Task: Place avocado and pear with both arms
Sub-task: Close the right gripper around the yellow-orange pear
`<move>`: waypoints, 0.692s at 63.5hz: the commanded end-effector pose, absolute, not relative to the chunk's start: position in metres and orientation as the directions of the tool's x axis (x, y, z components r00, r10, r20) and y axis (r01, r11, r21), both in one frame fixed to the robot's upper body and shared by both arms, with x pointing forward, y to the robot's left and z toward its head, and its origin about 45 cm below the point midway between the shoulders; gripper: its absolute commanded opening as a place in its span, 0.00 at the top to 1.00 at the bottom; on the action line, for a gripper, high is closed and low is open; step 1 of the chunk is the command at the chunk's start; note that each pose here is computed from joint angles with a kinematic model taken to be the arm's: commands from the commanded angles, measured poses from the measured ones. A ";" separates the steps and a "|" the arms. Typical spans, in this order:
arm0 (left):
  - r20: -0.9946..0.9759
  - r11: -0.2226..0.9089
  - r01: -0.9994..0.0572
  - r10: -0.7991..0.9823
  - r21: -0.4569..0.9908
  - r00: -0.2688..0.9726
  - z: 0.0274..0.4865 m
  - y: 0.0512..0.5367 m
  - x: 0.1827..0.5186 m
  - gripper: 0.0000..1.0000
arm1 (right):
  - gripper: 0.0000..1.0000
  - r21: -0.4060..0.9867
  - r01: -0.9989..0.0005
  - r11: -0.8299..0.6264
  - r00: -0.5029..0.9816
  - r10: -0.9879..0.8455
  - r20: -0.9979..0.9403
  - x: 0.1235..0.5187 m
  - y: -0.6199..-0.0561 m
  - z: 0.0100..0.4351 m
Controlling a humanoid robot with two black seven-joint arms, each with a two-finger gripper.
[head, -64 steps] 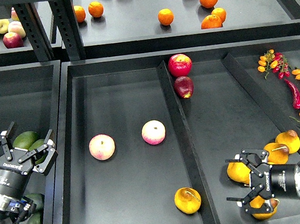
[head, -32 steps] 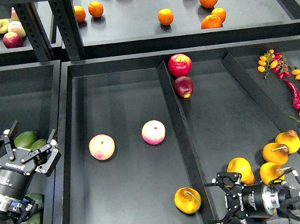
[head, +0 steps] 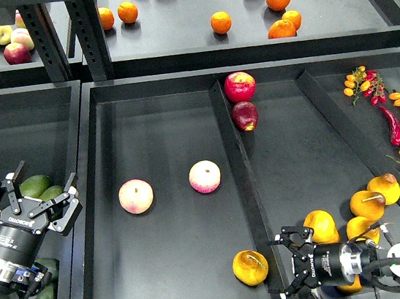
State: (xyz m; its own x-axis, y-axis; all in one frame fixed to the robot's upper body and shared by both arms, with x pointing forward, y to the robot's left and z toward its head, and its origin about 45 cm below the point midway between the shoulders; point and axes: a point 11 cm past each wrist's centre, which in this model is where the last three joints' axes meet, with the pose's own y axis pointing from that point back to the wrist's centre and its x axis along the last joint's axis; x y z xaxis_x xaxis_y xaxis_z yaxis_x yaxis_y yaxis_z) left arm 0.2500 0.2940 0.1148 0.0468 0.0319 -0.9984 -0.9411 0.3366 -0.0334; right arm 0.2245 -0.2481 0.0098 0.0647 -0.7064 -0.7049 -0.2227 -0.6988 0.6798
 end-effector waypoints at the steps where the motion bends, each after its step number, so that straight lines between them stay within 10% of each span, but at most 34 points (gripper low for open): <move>1: -0.998 0.337 -0.941 0.032 -0.035 0.048 0.115 0.294 0.250 0.01 | 0.00 0.679 -0.226 -0.699 0.062 -0.706 -0.706 0.227 -0.245 0.008; 44: -0.999 0.336 -0.941 0.032 -0.030 0.044 0.114 0.294 0.248 0.01 | 0.01 0.680 -0.224 -0.698 0.049 -0.705 -0.708 0.233 -0.228 -0.002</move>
State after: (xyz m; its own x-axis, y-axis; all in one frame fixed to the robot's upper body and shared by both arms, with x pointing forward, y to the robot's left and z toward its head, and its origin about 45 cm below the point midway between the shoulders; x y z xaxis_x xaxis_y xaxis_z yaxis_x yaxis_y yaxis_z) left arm 0.2491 0.2939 0.1152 0.0474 0.0320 -0.9984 -0.9409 0.3369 -0.0339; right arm 0.2343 -0.2288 -0.0001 0.0490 -0.7008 -0.7116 -0.2279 -0.7015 0.6752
